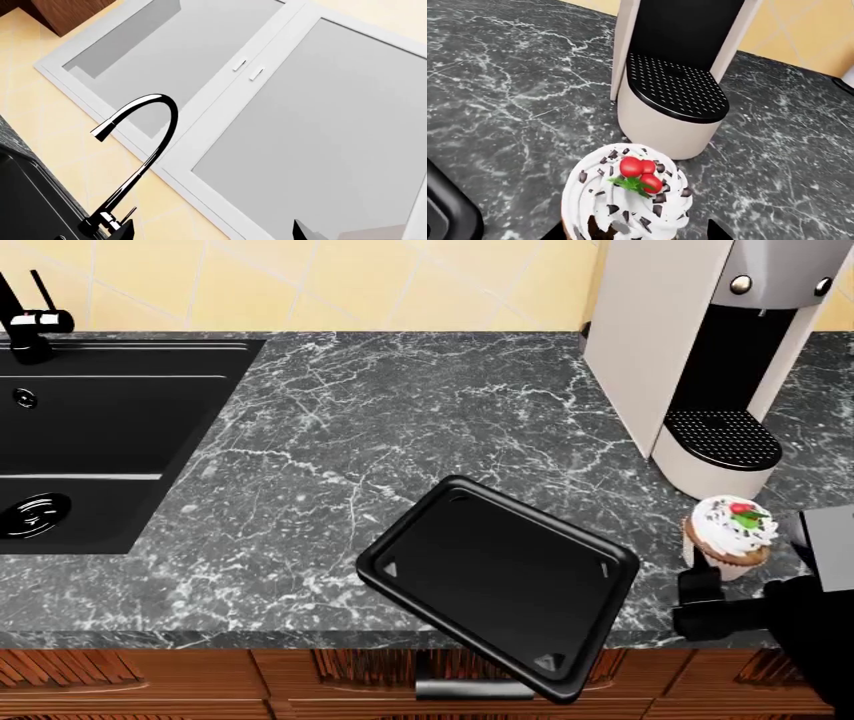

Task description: Move the fresh-baked cupcake off the tray onto the counter, and place the bowl used for mixing into the sink.

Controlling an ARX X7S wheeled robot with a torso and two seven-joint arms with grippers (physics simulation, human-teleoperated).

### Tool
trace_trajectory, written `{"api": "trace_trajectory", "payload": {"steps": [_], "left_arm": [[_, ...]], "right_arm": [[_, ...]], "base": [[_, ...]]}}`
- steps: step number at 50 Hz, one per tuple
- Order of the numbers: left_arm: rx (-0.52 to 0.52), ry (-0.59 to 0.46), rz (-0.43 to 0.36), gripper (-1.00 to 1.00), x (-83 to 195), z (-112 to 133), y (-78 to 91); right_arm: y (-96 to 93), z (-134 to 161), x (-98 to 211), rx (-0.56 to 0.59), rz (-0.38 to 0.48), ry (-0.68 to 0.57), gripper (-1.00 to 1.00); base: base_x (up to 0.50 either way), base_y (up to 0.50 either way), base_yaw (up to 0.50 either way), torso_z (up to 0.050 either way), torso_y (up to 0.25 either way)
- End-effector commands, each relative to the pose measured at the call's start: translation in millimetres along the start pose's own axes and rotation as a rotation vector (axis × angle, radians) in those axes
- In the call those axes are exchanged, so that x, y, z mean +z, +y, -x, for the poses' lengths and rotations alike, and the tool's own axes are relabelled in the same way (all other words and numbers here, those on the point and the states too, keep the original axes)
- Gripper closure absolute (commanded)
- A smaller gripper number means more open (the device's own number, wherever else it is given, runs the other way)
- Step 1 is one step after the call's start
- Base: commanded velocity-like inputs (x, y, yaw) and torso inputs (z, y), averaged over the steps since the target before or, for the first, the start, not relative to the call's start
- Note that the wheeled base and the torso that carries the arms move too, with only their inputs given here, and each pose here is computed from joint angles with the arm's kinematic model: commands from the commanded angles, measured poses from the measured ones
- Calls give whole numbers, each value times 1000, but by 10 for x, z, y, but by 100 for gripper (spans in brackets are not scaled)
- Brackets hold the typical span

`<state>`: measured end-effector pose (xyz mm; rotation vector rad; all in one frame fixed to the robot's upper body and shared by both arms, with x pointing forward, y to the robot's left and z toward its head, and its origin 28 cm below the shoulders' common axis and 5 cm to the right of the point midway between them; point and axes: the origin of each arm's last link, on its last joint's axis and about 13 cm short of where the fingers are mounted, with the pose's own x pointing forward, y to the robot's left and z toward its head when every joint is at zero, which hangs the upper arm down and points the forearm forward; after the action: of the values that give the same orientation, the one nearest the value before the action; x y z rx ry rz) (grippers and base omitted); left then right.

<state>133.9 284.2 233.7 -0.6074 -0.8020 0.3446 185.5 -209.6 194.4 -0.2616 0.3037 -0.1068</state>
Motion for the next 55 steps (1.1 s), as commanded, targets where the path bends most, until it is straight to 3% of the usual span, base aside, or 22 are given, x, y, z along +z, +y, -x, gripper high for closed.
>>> {"api": "trace_trajectory", "payload": {"steps": [1, 25, 44, 52, 54, 55], "left_arm": [[-1, -1, -3, -100, -3, 2, 2], [-1, -5, -1, -100, 8, 5, -3], [-3, -10, -1, -100, 30, 6, -7], [-1, -10, 0, -100, 27, 3, -4], [-1, -11, -1, -100, 29, 2, -5], [-1, -11, 0, -100, 28, 1, -2]], "right_arm": [[-18, 77, 41, 29, -22, -35, -100], [-65, 280, 159, 100, -71, -153, -100], [-71, 519, 397, 154, -116, -346, -100], [-45, 577, 504, 123, -134, -444, -100], [-33, 598, 508, 171, -144, -440, -100], [-25, 604, 512, 149, -112, -456, -100]], "base": [[0, 0, 0, 0, 0], [0, 0, 0, 0, 0], [0, 0, 0, 0, 0], [0, 0, 0, 0, 0], [0, 0, 0, 0, 0], [0, 0, 0, 0, 0]]}}
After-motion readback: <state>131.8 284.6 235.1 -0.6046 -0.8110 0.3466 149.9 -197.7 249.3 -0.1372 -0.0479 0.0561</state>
